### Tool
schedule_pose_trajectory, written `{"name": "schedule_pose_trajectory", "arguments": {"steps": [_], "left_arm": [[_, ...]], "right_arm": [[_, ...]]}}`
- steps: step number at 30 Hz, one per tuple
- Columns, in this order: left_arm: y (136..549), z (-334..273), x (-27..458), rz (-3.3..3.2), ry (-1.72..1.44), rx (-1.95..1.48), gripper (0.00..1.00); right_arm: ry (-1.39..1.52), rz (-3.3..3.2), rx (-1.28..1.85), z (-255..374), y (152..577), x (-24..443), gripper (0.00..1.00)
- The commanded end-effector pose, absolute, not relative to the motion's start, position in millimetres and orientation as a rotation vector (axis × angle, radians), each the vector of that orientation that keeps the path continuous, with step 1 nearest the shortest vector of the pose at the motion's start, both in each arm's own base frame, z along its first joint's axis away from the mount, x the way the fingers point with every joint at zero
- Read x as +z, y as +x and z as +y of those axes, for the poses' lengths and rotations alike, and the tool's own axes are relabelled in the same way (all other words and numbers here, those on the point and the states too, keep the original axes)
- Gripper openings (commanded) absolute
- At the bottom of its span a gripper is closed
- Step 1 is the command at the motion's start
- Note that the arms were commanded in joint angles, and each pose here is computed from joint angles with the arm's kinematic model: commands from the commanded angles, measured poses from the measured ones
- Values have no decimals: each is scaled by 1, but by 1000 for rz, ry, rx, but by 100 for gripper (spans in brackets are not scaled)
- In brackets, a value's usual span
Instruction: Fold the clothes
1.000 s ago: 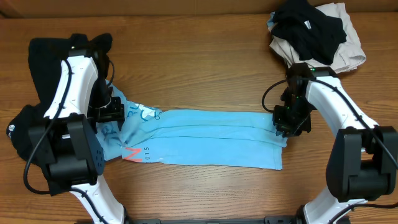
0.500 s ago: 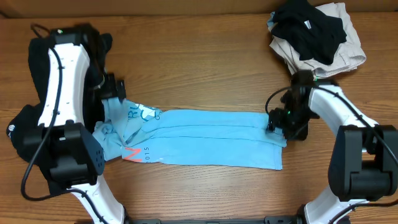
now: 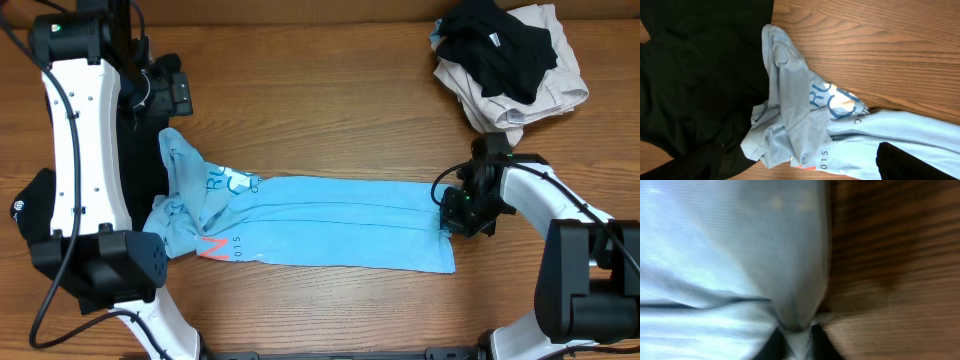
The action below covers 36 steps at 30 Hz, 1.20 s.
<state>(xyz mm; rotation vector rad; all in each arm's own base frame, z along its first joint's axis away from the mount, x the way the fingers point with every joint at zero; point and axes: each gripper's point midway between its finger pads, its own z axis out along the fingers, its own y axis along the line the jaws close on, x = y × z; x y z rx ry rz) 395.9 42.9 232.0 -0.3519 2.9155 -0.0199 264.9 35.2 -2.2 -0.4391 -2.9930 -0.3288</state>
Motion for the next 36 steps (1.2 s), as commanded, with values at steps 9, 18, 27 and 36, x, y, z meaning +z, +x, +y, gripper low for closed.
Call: {"name": "schedule_pose_trajectory", "arguments": {"steps": [9,18,27,36], "left_arm": [[395,42,259,2829,-320,-36,100],[398,44,260,2819,-306,-22,100],[404,45,261,2795,-303,-23,100],[405,45,261,2794,-302,-22,100]], "right_arm": [[-757,-2882,-370,-26,277,21,4],[-746,-2969,-434,-57,293,80,4],[-363,-3120,-533,23,305,121,4],[22,-3162,-590,142,304,124,8]]}}
